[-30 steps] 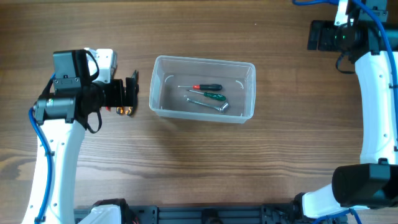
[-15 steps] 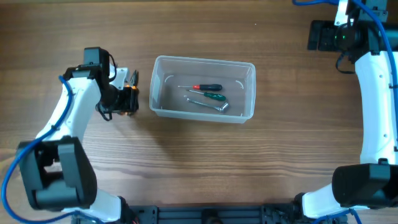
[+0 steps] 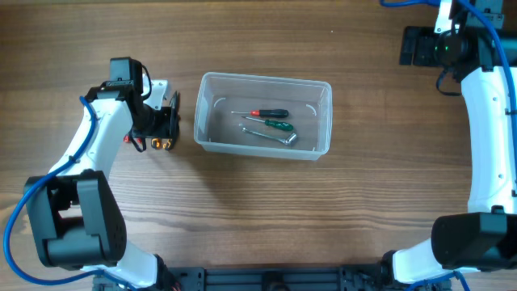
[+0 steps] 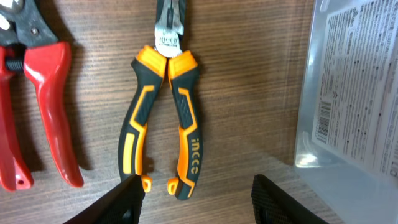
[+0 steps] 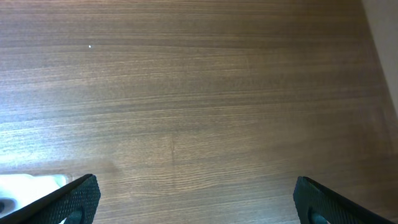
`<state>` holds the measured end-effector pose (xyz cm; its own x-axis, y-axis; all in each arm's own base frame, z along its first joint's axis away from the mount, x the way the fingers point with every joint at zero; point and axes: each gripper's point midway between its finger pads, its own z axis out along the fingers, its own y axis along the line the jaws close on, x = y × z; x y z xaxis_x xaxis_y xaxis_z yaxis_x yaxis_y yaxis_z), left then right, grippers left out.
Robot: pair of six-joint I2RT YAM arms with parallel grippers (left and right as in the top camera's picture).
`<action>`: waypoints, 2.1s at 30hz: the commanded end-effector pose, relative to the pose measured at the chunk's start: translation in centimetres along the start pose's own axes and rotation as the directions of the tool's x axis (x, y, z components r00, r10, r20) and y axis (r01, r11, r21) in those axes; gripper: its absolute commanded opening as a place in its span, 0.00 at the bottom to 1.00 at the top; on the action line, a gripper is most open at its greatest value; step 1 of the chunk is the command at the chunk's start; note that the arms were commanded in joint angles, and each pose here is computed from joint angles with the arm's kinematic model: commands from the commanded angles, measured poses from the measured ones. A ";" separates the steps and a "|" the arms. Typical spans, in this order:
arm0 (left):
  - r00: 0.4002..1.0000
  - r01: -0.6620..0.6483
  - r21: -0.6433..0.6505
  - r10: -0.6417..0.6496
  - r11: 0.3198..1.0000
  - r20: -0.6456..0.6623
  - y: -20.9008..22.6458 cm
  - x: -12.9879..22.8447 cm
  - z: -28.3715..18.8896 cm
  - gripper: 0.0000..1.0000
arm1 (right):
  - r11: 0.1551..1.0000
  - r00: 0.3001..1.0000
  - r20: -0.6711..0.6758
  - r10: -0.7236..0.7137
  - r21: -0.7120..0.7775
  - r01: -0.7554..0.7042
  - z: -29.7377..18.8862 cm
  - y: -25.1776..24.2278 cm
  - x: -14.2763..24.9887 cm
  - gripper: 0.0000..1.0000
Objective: Pack container
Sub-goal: 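Reach the left gripper to the yellow-black pliers and grasp them, then lower the pliers into the container and open the left gripper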
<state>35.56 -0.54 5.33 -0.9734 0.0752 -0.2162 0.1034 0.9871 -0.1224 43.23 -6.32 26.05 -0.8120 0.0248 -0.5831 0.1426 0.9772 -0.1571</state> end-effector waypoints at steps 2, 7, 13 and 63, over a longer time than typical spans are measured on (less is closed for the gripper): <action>0.999 -0.041 0.004 0.041 0.999 -0.006 -0.2 -0.6 1.4 0.57 | 1.000 1.000 0.003 0.023 0.003 -0.023 0.1 -0.1 -0.1 1.00; 0.998 -0.039 0.010 0.040 0.999 -0.056 -0.1 0.0 3.6 0.57 | 1.000 1.000 0.003 0.023 0.003 -0.023 0.1 -0.1 -0.1 1.00; 0.996 -0.032 -0.002 0.032 0.999 -0.081 0.5 0.1 5.8 0.56 | 1.000 1.000 0.003 0.023 0.004 -0.023 0.1 -0.1 -0.1 1.00; 0.234 -0.961 -0.071 0.925 0.266 0.301 -23.8 -4.9 -11.0 0.04 | 1.000 1.000 0.003 0.023 0.003 -0.023 0.1 -0.1 -0.1 1.00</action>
<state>35.69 -22.67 22.26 -0.1099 0.8550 -0.5068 0.9181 0.2827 0.2777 43.23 -6.32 26.05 -0.8122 0.0252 -0.5829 0.1429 0.9772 -0.1569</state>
